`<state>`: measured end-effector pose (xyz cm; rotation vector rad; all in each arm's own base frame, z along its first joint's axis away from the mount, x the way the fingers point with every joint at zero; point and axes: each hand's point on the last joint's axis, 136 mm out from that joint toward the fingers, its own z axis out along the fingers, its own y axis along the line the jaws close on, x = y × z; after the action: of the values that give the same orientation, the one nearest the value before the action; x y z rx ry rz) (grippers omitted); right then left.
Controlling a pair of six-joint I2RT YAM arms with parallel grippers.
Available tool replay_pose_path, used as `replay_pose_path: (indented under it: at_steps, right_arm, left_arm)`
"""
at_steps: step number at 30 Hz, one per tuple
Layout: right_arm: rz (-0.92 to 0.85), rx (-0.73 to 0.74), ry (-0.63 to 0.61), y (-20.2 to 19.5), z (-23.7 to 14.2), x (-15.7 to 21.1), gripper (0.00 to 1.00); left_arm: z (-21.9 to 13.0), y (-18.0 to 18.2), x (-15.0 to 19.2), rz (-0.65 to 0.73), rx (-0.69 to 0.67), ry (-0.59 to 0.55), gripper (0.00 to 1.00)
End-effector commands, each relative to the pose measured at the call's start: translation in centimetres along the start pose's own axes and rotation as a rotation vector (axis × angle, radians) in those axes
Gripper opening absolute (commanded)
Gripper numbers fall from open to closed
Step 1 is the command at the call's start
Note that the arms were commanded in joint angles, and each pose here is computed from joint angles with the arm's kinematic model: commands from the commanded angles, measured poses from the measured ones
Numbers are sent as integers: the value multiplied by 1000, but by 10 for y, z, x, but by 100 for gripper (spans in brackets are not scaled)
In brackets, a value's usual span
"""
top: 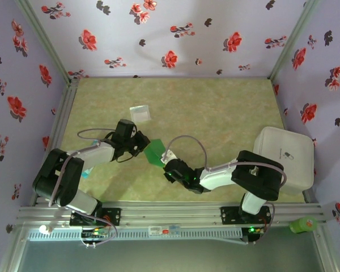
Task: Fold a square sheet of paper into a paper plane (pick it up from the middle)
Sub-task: Fourth fold the wing at the center of the table.
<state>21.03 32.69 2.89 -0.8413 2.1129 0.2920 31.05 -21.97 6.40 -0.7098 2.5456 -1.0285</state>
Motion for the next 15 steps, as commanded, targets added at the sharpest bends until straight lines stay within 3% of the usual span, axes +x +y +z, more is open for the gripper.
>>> replay_pose_path:
  at_steps: [1, 15]
  right_arm:
    - [44, -8, -12, -1, -4, -13, 21]
    - [86, -21, -5, -2, -3, -14, 13]
  left_arm:
    - [2, -8, -4, 15, 25, 5, 8]
    - [2, -11, -6, 12, 37, 2, 6]
